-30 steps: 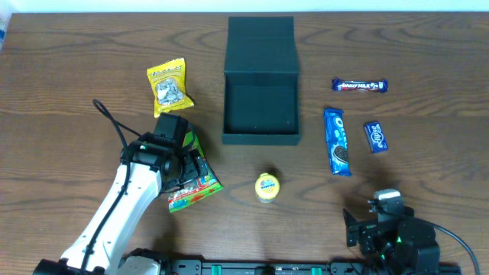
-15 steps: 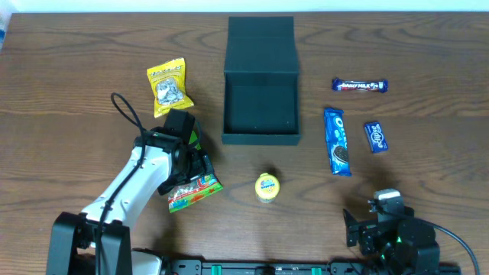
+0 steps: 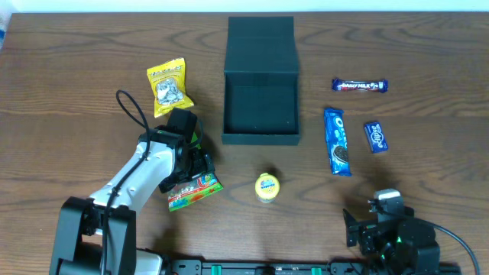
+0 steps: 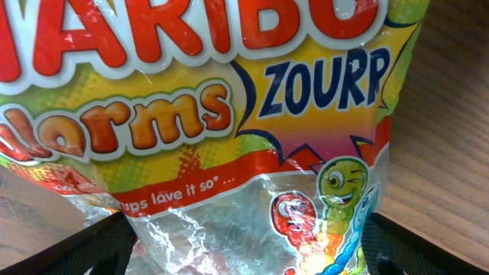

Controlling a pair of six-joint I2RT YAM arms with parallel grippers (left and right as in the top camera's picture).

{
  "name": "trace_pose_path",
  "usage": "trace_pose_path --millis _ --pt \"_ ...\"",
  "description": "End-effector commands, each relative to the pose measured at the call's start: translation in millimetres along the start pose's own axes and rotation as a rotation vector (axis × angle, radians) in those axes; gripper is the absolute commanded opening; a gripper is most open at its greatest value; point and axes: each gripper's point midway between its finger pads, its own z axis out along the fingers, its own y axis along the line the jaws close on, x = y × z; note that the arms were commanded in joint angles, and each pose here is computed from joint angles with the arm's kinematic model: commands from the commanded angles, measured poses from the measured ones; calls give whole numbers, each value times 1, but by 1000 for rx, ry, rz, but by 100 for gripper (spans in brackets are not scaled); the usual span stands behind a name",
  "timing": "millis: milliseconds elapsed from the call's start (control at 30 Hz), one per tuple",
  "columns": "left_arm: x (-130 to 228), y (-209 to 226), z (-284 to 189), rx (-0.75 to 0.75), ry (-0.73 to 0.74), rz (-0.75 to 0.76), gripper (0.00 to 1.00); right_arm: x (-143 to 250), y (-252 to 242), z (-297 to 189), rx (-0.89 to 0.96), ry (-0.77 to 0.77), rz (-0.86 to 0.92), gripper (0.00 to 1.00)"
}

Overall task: Pack container
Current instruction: 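Move the left gripper down over the green Haribo bag, then close the left gripper on the Haribo bag's top edge and lift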

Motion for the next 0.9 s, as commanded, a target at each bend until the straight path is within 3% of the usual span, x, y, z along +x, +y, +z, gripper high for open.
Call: trace_pose_path --millis 0,467,533,867 --pt "2 7 5 -23 9 10 96 3 -1 1 5 8 -3 99" --pt "3 7 5 -27 14 14 100 3 -1 1 5 8 -3 99" --pt "3 7 5 -27 14 14 91 3 -1 1 5 8 -3 99" --pt "3 7 5 -27 14 14 77 3 -1 1 5 8 -3 99"
